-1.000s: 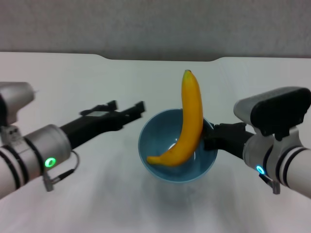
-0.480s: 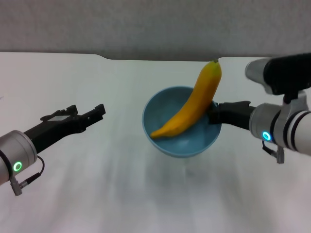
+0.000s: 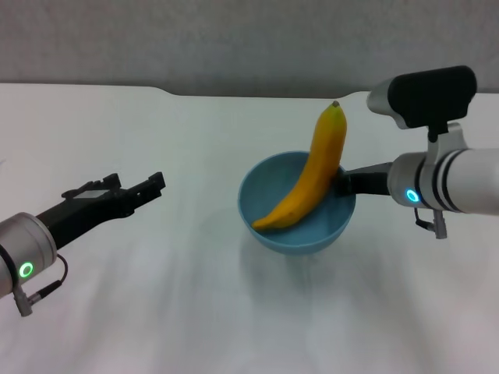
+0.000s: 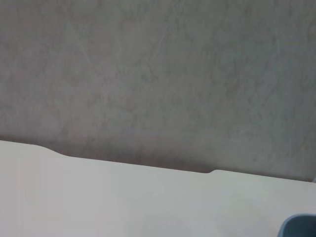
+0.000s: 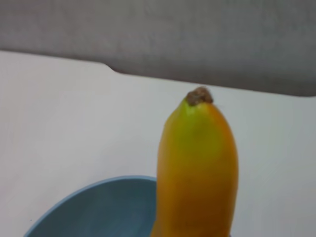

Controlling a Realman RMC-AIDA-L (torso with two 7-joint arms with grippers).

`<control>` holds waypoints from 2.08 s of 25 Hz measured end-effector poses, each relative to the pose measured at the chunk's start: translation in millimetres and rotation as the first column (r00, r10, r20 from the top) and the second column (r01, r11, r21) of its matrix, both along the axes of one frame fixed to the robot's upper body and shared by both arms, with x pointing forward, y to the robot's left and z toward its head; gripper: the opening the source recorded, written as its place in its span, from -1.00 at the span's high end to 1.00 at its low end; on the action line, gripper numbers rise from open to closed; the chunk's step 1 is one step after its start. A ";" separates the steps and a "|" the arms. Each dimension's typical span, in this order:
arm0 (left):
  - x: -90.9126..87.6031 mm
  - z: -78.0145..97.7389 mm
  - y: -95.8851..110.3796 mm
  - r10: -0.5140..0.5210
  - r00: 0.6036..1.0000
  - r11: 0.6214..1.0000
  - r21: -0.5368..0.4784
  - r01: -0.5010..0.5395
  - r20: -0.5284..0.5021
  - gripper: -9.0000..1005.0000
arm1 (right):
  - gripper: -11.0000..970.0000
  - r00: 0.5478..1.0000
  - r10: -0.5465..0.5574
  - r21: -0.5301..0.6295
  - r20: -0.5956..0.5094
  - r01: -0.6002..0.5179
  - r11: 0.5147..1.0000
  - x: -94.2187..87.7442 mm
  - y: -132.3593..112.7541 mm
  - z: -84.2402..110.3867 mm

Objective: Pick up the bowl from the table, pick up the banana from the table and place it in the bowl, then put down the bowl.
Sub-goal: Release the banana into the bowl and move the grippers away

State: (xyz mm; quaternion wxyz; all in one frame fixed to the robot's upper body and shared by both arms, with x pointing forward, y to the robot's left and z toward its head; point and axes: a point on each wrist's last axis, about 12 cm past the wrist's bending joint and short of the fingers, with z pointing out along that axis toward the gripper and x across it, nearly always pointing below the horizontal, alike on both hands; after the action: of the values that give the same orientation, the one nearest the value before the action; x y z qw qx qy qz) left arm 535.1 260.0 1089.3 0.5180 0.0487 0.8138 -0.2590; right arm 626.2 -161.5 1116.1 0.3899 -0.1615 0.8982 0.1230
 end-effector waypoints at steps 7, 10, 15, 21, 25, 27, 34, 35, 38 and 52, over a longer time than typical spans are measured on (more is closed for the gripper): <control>0.0 -0.1 2.5 0.008 1.000 1.000 0.000 -0.008 -0.001 -0.80 | 0.89 1.000 0.000 0.025 0.025 -0.001 1.000 1.3 9.5 -6.3; -0.2 -0.3 3.4 0.012 1.000 1.000 -0.001 -0.012 -0.002 -0.80 | 0.89 0.999 -0.002 0.051 0.037 0.000 0.999 -6.4 12.4 -15.2; -0.3 -0.4 3.5 0.013 1.000 1.000 -0.003 -0.013 -0.003 -0.80 | 0.89 0.999 0.003 0.076 0.042 -0.006 0.997 -16.3 13.9 -27.1; -1.3 -3.6 4.5 0.017 1.000 1.000 -0.004 -0.017 -0.015 -0.79 | 0.89 0.998 -0.029 0.105 0.055 0.023 0.994 -29.2 2.5 -43.8; -2.0 -4.7 4.6 0.018 1.000 1.000 -0.006 -0.018 -0.018 -0.79 | 0.89 0.997 -0.054 0.112 0.059 0.047 0.993 -35.3 -6.4 -53.1; -2.2 -4.8 4.6 0.018 1.000 1.000 -0.006 -0.018 -0.019 -0.79 | 0.89 0.997 -0.063 0.107 0.051 0.057 0.993 -36.7 -9.7 -57.2; -1.3 -6.4 4.1 0.016 1.000 1.000 -0.005 -0.016 -0.024 -0.79 | 0.89 0.996 -0.056 0.109 0.065 0.049 0.993 -36.1 -7.8 -58.8; -0.4 -6.8 3.2 0.013 1.000 1.000 -0.005 -0.013 -0.026 -0.79 | 0.89 0.996 -0.047 0.107 0.077 0.038 0.993 -35.3 -5.7 -57.8; 0.5 -7.0 2.1 0.009 1.000 1.000 -0.007 -0.009 -0.028 -0.79 | 0.89 0.994 -0.024 0.099 0.104 0.014 0.995 -34.1 -1.9 -58.2; 0.3 -7.8 2.9 0.013 0.999 1.000 -0.006 -0.013 -0.030 -0.79 | 0.88 0.992 -0.063 0.139 0.113 0.047 0.989 -43.9 -9.6 -69.3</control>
State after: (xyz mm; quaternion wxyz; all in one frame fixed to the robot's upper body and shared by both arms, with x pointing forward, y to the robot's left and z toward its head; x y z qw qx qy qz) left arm 535.4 262.9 1081.5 0.5075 0.0379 0.8209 -0.2590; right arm 582.4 -171.2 1046.9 0.4551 -0.1165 0.8675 0.1632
